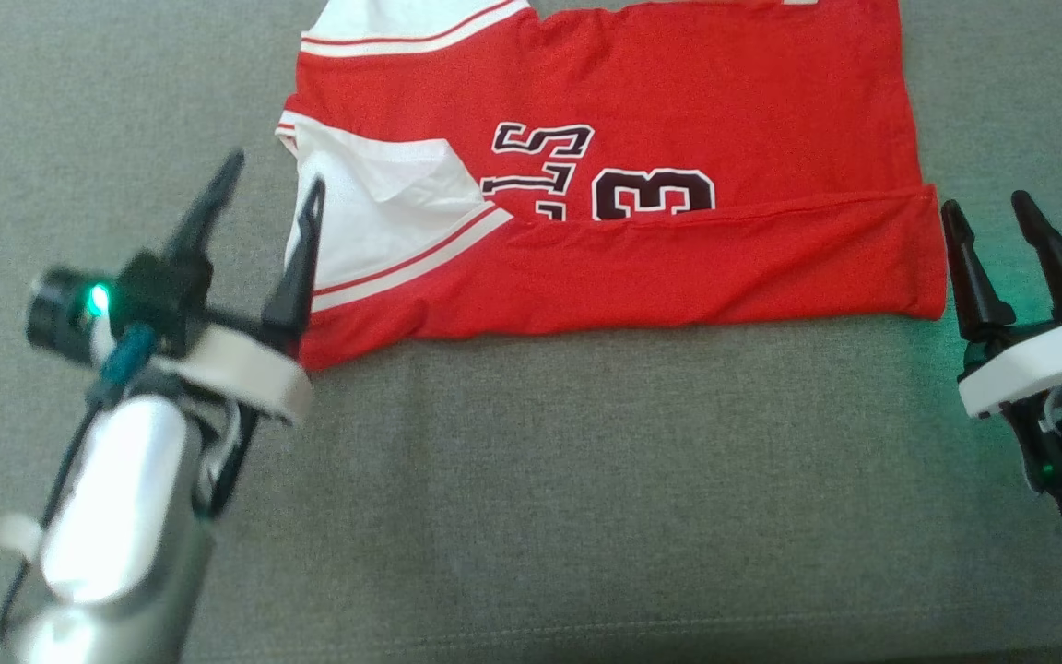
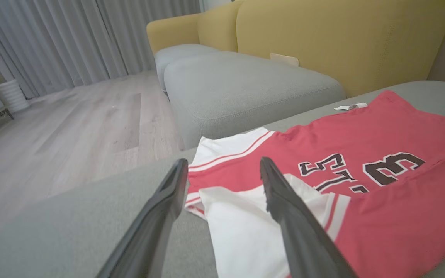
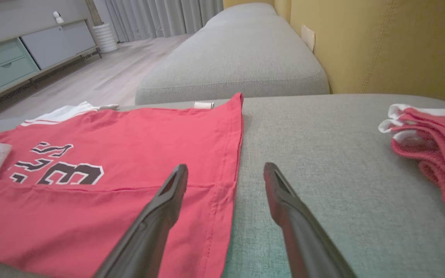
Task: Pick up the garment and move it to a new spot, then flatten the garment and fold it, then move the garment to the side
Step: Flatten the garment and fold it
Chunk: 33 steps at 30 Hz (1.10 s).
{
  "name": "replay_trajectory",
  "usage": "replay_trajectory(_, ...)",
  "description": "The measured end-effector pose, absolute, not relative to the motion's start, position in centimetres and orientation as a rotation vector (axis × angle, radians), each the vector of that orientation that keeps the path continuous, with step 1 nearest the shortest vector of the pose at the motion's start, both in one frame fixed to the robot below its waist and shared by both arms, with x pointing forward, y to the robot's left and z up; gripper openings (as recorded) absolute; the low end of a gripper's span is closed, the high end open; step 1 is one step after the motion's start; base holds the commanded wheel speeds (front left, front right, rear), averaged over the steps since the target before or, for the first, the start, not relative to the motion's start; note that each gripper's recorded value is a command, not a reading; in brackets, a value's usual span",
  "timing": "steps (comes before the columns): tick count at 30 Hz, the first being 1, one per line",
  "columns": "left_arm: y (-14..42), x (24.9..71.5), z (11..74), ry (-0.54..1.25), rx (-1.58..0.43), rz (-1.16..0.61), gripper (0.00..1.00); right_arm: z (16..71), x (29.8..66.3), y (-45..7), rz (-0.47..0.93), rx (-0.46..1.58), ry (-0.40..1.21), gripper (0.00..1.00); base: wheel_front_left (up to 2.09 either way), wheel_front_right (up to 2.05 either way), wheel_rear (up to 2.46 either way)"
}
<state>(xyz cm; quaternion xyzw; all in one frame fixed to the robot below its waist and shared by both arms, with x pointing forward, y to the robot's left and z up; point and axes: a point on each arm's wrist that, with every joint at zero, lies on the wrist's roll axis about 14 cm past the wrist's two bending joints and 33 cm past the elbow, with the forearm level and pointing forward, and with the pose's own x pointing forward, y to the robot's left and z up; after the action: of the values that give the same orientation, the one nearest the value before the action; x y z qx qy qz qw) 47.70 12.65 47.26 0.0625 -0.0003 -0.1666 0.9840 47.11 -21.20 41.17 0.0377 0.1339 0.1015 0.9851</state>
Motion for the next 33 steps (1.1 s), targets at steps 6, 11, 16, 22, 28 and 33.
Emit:
replay_trajectory(6,12.5,42.7,41.2,0.222,-0.044,-0.278,1.00,42.2,45.8,-20.4,0.208,0.097,0.226,1.00,0.00,0.00,0.00)
replay_trajectory(11,13.2,41.3,38.6,0.334,-0.085,-0.215,1.00,41.9,44.8,-19.6,0.213,0.119,0.226,1.00,0.00,0.00,0.00)
replay_trajectory(16,14.0,41.3,37.5,0.382,-0.088,-0.176,1.00,42.2,44.6,-19.8,0.210,0.115,0.217,1.00,0.00,0.00,0.00)
replay_trajectory(22,13.6,40.8,36.3,0.450,-0.102,-0.187,0.08,42.3,44.2,-20.1,0.201,0.115,0.219,1.00,0.00,0.00,0.00)
replay_trajectory(28,13.2,40.7,36.4,0.461,-0.128,-0.210,0.00,41.3,43.8,-19.9,0.177,0.171,0.252,1.00,0.00,0.00,0.00)
replay_trajectory(33,13.6,40.7,36.6,0.456,-0.117,-0.209,0.00,38.5,43.3,-19.5,0.122,0.240,0.354,1.00,0.00,0.00,0.00)
